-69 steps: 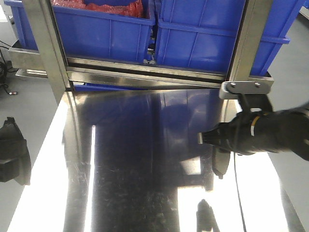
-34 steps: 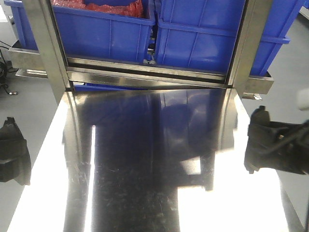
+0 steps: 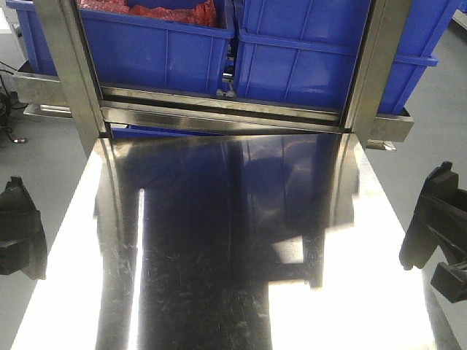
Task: Move and align brake pads A on conveyor
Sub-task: 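Lift the brake pad with the right gripper and pull it back, then back the base away from the table and turn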
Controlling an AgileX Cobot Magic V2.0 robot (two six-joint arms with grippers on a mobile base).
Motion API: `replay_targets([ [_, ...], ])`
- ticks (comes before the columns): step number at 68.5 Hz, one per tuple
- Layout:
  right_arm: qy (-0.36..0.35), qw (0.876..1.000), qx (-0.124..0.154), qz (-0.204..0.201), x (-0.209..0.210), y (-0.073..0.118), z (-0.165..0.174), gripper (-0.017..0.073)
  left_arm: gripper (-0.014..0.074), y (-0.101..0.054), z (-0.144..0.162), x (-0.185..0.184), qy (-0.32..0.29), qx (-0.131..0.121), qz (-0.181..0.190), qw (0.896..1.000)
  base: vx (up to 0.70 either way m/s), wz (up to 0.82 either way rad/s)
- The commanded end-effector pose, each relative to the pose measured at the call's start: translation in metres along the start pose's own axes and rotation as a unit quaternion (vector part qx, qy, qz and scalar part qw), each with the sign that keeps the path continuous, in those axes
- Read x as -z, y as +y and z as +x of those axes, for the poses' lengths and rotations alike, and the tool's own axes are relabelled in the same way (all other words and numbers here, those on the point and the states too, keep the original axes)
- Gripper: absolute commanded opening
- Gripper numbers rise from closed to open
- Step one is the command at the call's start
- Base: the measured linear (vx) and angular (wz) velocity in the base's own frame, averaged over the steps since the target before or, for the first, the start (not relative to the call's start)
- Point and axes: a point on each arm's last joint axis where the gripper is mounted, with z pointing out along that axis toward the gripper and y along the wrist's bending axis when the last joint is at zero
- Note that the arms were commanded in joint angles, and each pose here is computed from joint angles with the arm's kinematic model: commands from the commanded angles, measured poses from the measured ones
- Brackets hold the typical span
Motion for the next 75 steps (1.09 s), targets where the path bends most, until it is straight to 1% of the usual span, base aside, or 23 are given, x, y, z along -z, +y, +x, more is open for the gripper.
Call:
replay_targets([
  [1, -0.064, 0.998, 0.009, -0.020, 0.0037, 0.0043, -0.0190, 0.0024, 0.0056, -0.0049, -0.0131, 0.0067, -0.050, 0.000, 0.023, 0.999, 0.00, 0.00],
  [75, -0.064, 0.998, 0.008, -0.020, 0.0037, 0.0043, -0.0189, 0.0024, 0.0056, -0.0049, -0.0131, 0.0067, -0.050, 0.000, 0.023, 0.999, 0.00, 0.00],
])
